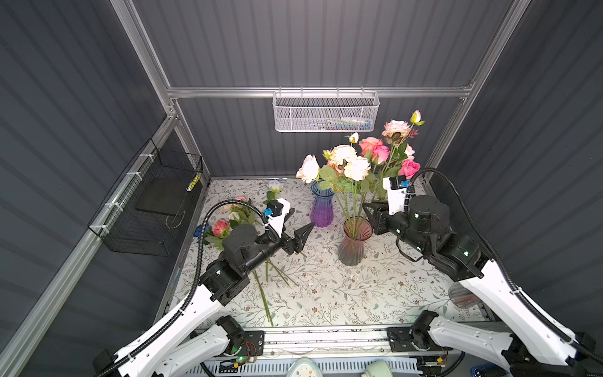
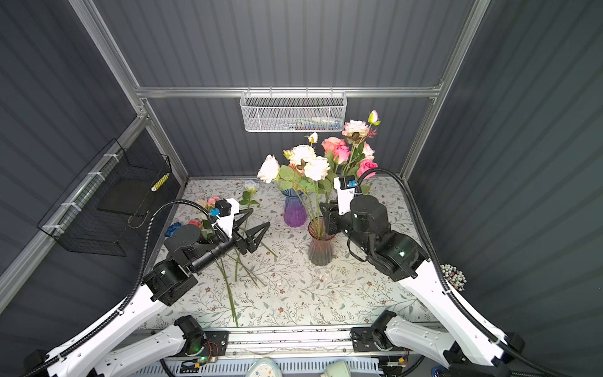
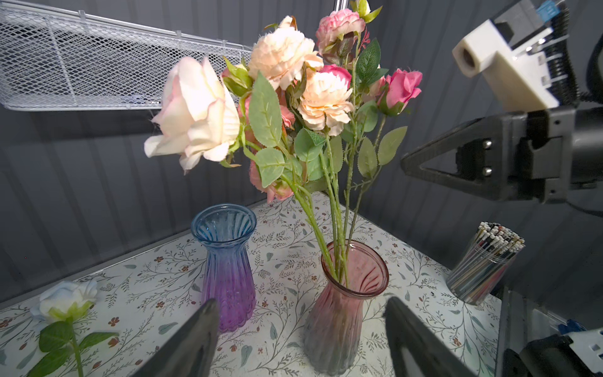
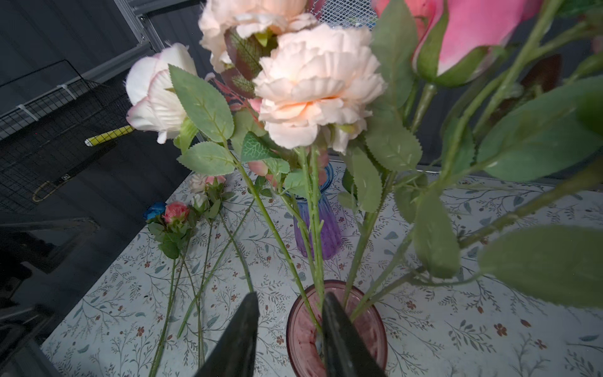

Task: Arrange the flowers into the vase
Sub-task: 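Open the right gripper and draw it back from the pink vase, then lower the right gripper to the pink vase rim and grasp it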

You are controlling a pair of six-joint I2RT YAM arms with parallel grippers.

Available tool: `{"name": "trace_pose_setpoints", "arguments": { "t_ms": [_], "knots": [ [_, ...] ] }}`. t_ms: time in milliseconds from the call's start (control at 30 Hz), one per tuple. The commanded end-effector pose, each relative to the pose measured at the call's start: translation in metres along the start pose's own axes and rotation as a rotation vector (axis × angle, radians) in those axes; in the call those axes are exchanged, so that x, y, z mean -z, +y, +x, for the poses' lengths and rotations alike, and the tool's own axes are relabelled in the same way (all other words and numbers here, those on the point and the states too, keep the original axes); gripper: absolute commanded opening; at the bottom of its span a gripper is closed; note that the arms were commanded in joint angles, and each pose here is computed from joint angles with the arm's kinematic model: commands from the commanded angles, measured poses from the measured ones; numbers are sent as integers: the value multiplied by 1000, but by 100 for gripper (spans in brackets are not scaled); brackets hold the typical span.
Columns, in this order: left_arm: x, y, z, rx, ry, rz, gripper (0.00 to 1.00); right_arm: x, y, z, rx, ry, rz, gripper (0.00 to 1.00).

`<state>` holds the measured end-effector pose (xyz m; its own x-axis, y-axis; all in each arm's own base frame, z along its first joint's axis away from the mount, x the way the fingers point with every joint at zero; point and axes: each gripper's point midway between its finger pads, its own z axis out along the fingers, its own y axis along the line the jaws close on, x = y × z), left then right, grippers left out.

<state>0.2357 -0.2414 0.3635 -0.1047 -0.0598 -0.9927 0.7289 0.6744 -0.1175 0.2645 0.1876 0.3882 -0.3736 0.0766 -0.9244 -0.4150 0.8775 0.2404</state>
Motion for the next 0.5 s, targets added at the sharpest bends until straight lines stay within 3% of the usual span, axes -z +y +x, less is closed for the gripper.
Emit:
{"name": "trace_pose_setpoints", "arguments": {
  "t_ms": [0,200,333,467],
  "knots": [
    [-3,15,5,40,-16,-82,82,27,6,-13,-44,-21,-43,42],
    [11,52,27,124,-34,-289,84,56,-10,-6,-33,41,23,52],
    [31,76,40,185,-53,-433,85,77,-38,-1,-72,49,154,51],
    [53,105,62,239,-24,-629,88,76,-62,31,-110,196,285,49]
  ]
}}
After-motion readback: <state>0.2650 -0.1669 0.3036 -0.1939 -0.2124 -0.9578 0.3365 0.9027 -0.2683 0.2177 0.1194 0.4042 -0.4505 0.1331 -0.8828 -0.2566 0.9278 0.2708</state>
